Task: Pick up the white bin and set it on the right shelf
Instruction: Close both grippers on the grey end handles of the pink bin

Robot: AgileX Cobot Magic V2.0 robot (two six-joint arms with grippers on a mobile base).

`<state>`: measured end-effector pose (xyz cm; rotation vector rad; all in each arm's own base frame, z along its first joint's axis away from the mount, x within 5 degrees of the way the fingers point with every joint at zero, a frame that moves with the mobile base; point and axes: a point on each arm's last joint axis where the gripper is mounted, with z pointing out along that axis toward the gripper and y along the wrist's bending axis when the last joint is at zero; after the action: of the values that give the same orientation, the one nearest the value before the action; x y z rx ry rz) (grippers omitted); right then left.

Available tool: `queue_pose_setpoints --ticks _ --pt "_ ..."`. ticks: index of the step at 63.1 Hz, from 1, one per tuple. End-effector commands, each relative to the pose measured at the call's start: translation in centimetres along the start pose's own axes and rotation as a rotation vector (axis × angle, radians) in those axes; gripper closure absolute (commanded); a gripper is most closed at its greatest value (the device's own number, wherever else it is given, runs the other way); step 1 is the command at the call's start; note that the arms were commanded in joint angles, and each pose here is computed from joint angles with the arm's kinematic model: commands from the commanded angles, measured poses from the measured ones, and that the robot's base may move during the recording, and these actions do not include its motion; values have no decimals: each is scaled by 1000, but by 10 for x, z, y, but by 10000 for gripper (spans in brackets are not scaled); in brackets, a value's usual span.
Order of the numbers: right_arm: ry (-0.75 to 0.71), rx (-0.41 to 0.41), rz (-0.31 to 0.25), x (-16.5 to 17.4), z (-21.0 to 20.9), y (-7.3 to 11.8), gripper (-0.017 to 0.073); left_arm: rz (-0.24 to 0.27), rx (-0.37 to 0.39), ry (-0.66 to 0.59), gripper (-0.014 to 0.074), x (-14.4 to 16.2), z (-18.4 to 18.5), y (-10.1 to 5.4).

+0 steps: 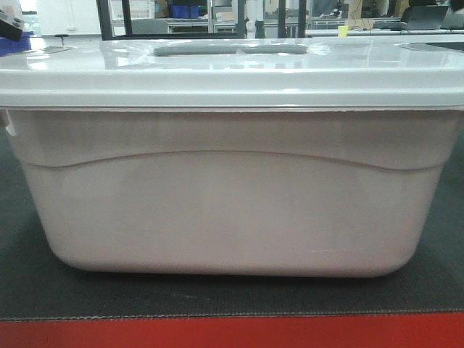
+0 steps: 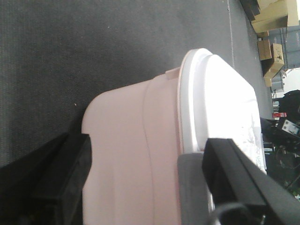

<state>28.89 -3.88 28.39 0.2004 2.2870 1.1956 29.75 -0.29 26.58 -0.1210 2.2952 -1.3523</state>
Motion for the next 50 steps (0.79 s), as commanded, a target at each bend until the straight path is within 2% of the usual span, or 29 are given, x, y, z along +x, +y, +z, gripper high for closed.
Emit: queue_pose_setpoints --ticks 1,11,18,26,50 --pt "53 -192 -32 9 4 21 31 56 181 55 194 4 -2 -34" --pt "67 -270 -26 29 23 17 31 76 186 115 194 10 10 -40" --pt "44 -306 5 36 28 14 31 83 190 132 194 13 14 -42" --pt "38 -318 27 39 29 13 31 84 193 134 194 13 14 -43" --pt "75 -352 12 44 40 24 31 91 231 188 194 22 30 -56"
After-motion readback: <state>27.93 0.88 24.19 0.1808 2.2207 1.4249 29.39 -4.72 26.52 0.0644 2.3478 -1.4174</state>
